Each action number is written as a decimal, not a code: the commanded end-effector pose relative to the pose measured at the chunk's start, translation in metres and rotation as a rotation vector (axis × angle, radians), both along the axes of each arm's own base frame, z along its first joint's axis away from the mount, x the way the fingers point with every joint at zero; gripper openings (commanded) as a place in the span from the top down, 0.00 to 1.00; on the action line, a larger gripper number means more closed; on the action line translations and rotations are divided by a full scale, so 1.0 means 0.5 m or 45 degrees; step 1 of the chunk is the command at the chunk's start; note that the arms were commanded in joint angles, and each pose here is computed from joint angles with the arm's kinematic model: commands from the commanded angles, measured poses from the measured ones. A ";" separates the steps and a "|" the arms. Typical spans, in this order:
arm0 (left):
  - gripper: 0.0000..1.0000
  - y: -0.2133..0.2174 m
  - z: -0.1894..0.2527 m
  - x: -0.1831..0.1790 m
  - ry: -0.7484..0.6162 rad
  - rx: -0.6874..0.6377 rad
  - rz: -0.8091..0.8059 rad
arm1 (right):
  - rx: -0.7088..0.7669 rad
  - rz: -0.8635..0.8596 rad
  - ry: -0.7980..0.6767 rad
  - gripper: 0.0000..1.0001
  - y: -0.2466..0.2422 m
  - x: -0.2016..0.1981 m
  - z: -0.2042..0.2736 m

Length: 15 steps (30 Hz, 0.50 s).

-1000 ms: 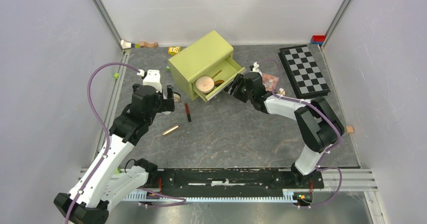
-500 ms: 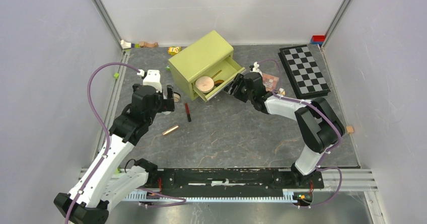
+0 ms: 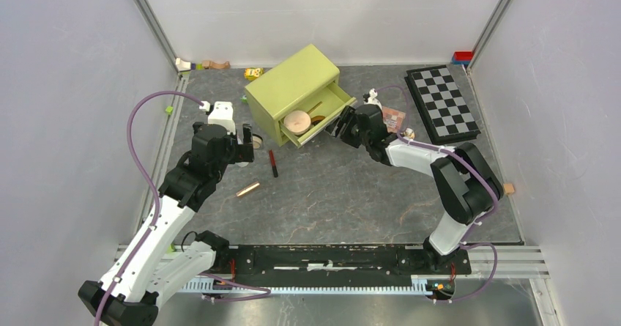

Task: Organize the makeup
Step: Close the drawer in the storage box.

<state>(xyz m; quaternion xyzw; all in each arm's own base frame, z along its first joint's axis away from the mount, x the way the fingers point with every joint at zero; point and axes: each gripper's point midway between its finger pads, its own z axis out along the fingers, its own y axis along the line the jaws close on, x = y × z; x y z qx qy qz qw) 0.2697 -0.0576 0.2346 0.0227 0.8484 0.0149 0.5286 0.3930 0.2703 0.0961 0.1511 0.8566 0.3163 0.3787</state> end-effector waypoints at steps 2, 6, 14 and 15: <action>0.00 -0.001 0.030 0.007 -0.066 -0.056 0.018 | 0.129 0.006 -0.221 0.33 0.028 0.042 0.137; 0.00 0.000 0.030 0.007 -0.067 -0.056 0.020 | 0.132 0.014 -0.223 0.33 0.033 0.047 0.141; 0.00 -0.002 0.029 0.007 -0.064 -0.055 0.017 | 0.124 0.016 -0.215 0.33 0.040 0.057 0.139; 0.00 -0.001 0.029 0.007 -0.065 -0.056 0.018 | 0.123 0.017 -0.214 0.33 0.041 0.059 0.138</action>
